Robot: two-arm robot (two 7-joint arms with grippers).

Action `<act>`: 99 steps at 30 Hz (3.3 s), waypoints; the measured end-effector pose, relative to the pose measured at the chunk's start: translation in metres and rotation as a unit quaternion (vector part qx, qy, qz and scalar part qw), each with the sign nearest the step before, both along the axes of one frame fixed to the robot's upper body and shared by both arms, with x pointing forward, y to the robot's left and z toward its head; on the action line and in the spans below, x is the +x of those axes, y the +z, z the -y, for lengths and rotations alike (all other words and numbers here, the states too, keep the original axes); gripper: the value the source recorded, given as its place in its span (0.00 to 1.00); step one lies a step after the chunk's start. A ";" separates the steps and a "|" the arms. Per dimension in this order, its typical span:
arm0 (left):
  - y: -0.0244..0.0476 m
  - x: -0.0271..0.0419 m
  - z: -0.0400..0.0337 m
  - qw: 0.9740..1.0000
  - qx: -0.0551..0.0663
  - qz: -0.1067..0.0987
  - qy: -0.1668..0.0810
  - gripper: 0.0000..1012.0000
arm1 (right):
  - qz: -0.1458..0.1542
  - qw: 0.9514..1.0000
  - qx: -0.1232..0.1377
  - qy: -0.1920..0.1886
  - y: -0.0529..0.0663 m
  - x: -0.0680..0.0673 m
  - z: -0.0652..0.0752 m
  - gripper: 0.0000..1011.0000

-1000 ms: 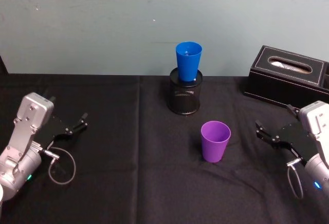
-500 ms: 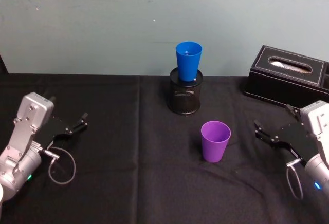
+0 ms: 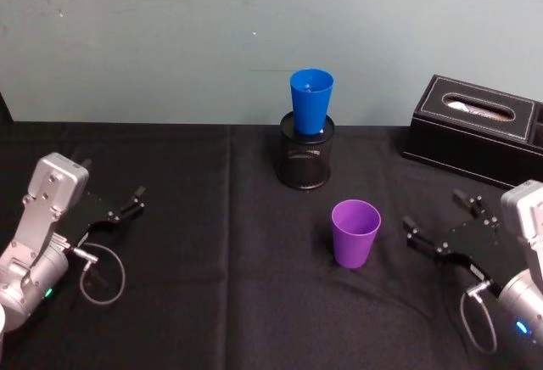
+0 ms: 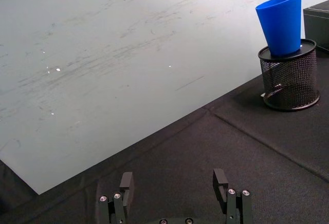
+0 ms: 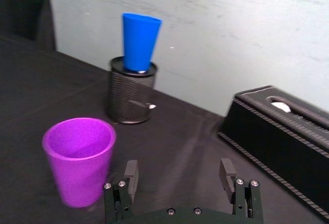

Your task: Pick up one cup with a gripper and tap it against the other cup.

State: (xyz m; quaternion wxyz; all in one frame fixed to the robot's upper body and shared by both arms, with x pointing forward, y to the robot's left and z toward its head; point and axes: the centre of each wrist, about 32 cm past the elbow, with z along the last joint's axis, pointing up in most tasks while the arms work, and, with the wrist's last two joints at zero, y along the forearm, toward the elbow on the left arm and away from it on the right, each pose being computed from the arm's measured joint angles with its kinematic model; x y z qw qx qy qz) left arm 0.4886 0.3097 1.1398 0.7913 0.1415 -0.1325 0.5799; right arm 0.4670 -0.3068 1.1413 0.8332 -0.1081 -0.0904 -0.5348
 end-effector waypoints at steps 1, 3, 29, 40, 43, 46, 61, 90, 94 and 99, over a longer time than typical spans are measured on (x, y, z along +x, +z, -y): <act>0.0000 0.0000 0.0000 1.000 0.000 0.000 0.000 1.00 | -0.003 1.000 0.003 0.003 0.000 -0.001 0.000 0.99; 0.0000 0.0000 0.0000 1.000 0.000 0.000 0.000 1.00 | -0.012 1.000 0.014 0.015 -0.002 -0.004 0.000 0.99; 0.0000 0.0000 0.0000 1.000 0.000 0.000 0.000 1.00 | -0.020 0.995 0.051 0.079 -0.023 -0.023 -0.011 0.99; 0.0000 0.0000 0.0000 1.000 0.000 0.000 0.000 1.00 | -0.018 0.993 0.071 0.088 -0.032 -0.019 -0.021 0.99; 0.0000 0.0000 0.0000 1.000 0.000 0.000 0.000 1.00 | -0.018 0.993 0.076 0.087 -0.034 -0.017 -0.025 0.99; 0.0000 0.0000 0.0000 1.000 0.000 0.000 0.000 1.00 | -0.018 0.993 0.080 0.087 -0.035 -0.014 -0.028 0.99; 0.0000 0.0000 0.0000 1.000 0.000 0.000 0.000 1.00 | -0.021 0.992 0.081 0.094 -0.040 0.004 -0.041 0.99; 0.0000 0.0000 0.0000 1.000 0.000 0.000 0.000 1.00 | -0.012 0.991 0.084 0.102 -0.050 0.028 -0.048 0.99; 0.0000 0.0000 0.0000 1.000 0.000 0.000 0.000 1.00 | -0.012 0.991 0.086 0.099 -0.051 0.031 -0.049 0.99; 0.0000 0.0000 0.0000 1.000 0.000 0.000 0.000 1.00 | -0.011 0.991 0.088 0.099 -0.051 0.033 -0.050 0.99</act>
